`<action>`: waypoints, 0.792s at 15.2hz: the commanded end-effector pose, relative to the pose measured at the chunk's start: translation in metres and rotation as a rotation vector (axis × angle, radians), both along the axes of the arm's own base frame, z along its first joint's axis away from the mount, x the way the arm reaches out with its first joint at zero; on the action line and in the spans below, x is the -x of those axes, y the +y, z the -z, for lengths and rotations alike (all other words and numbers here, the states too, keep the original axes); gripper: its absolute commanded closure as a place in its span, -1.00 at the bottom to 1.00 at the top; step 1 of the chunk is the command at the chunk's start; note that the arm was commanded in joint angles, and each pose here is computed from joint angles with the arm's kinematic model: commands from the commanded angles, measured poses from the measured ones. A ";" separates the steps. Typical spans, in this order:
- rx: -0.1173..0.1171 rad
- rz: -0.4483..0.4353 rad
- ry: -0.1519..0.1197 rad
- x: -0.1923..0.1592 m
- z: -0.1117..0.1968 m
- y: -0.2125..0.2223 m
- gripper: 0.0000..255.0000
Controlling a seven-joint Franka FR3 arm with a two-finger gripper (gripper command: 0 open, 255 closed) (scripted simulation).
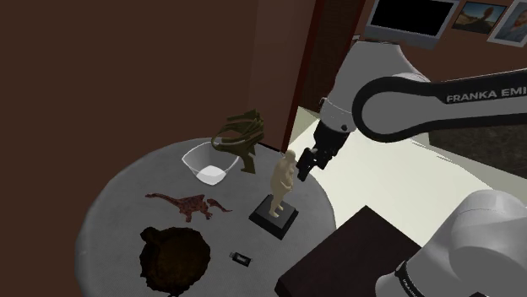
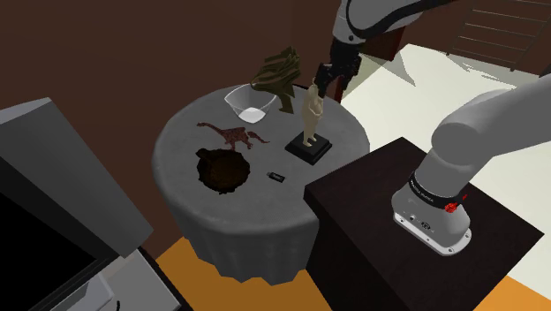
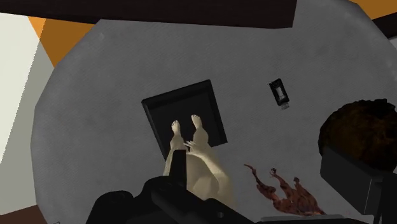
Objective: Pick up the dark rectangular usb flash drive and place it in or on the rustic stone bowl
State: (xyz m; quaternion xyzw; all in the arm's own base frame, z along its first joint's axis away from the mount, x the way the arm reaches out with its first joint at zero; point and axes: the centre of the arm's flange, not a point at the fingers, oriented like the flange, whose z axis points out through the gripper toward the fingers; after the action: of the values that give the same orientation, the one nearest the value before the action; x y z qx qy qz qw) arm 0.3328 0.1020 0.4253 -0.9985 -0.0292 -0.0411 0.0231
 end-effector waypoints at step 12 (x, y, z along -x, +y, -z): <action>0.015 -0.037 0.036 -0.014 0.149 0.081 -1.00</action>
State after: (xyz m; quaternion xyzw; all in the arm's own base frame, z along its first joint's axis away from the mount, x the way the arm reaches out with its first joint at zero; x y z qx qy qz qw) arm 0.3504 0.1772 0.2883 -0.9985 -0.0463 -0.0237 0.0165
